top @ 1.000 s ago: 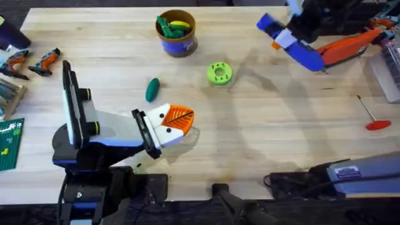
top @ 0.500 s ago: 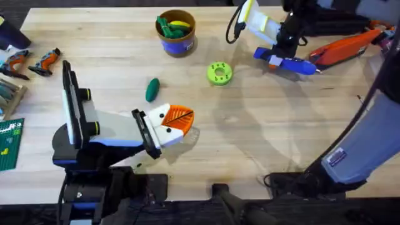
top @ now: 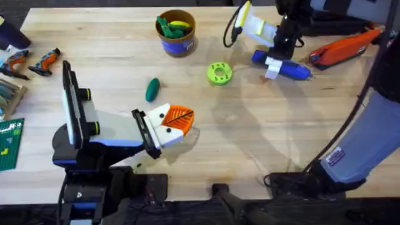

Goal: Pick up the gripper from the table and insert it into the empty holder that is missing its gripper. Then pick up a screw, insert it into the mounting hole, and use the screwdriver to tighten it. Finally, clean up the table by picking up the vegetable and placing it into the bucket.

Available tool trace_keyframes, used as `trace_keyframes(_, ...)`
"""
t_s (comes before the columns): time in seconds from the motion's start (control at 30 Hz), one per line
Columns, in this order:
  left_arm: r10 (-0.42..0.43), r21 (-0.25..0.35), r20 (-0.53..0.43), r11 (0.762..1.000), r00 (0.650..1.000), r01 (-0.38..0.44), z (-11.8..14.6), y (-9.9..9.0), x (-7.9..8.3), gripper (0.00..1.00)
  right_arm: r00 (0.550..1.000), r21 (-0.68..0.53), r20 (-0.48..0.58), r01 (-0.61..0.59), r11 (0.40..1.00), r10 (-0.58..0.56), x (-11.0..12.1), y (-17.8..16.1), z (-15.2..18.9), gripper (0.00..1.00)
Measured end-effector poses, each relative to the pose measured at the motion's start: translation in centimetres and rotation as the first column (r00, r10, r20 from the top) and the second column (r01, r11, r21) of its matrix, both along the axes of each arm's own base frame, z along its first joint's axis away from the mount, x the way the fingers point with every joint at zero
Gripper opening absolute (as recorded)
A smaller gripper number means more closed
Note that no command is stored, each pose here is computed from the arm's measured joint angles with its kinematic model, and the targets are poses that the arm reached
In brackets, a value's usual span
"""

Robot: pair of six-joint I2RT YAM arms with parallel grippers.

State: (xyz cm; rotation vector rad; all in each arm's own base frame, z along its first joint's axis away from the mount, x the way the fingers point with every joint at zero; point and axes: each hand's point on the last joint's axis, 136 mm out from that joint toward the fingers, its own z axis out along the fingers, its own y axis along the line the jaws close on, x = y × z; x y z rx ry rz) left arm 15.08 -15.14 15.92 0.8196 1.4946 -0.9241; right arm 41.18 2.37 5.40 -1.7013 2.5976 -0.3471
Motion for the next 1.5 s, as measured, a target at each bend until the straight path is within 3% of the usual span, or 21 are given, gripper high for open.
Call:
trace_keyframes(0.03,0.000,0.000,0.000,1.000,1.000,0.000,0.0,0.0,0.0,0.008,1.000,0.003,0.019,0.008,1.000,-0.008,0.1,0.4,0.6,0.989)
trace_keyframes(0.07,0.001,0.002,0.003,1.000,1.000,-0.001,0.0,0.0,0.0,0.371,0.994,0.029,0.102,0.035,0.999,-0.037,0.2,1.8,3.6,0.989)
trace_keyframes(0.17,0.002,0.002,0.003,1.000,1.000,-0.002,0.0,0.0,0.0,0.856,0.972,0.083,0.215,0.076,0.994,-0.092,0.0,3.4,7.8,0.989)
trace_keyframes(0.2,0.002,0.001,0.001,1.000,1.000,-0.002,0.0,0.0,0.0,0.954,0.962,0.104,0.248,0.093,0.990,-0.116,-0.1,3.8,9.1,0.989)
trace_keyframes(0.23,0.002,0.001,0.001,1.000,1.000,-0.002,0.0,0.0,0.0,0.976,0.949,0.130,0.281,0.112,0.985,-0.145,-0.3,4.2,10.5,0.989)
trace_keyframes(0.33,0.008,0.005,0.009,1.000,1.000,-0.008,0.0,0.1,0.1,0.985,0.889,0.238,0.363,0.201,0.950,-0.279,-1.1,5.0,14.4,0.989)
trace_keyframes(0.43,0.037,0.011,0.025,0.999,0.999,-0.037,0.1,0.3,0.6,0.985,0.800,0.374,0.386,0.319,0.871,-0.459,-2.1,5.5,17.4,0.989)
trace_keyframes(0.63,0.156,0.017,0.034,0.988,0.987,-0.157,0.2,1.4,2.4,0.984,0.601,0.555,0.282,0.534,0.638,-0.748,-5.5,4.7,20.5,0.989)
trace_keyframes(0.77,0.256,0.041,0.011,0.966,0.967,-0.256,0.6,2.5,3.4,0.982,0.510,0.601,0.220,0.601,0.527,-0.832,-8.0,4.0,21.8,0.990)
trace_keyframes(0.93,0.391,0.139,-0.052,0.914,0.919,-0.381,2.6,4.6,4.6,0.983,0.434,0.589,0.154,0.681,0.435,-0.888,-12.5,2.7,22.6,0.989)
trace_keyframes(1.1,0.484,0.284,-0.157,0.857,0.861,-0.430,4.2,6.3,6.2,0.983,0.372,0.590,0.115,0.720,0.365,-0.921,-15.5,1.8,23.2,0.989)
trace_keyframes(1.2,0.537,0.373,-0.234,0.819,0.810,-0.436,4.4,7.4,7.3,0.983,0.350,0.616,0.107,0.711,0.338,-0.931,-16.2,1.5,23.9,0.989)
trace_keyframes(1.23,0.572,0.439,-0.287,0.791,0.768,-0.426,4.5,8.2,8.6,0.983,0.328,0.642,0.097,0.701,0.311,-0.940,-17.2,1.3,23.8,0.989)
trace_keyframes(1.5,0.617,0.508,-0.325,0.753,0.717,-0.418,4.7,9.4,11.2,0.985,0.297,0.636,0.076,0.721,0.276,-0.952,-20.2,0.4,19.1,0.989)
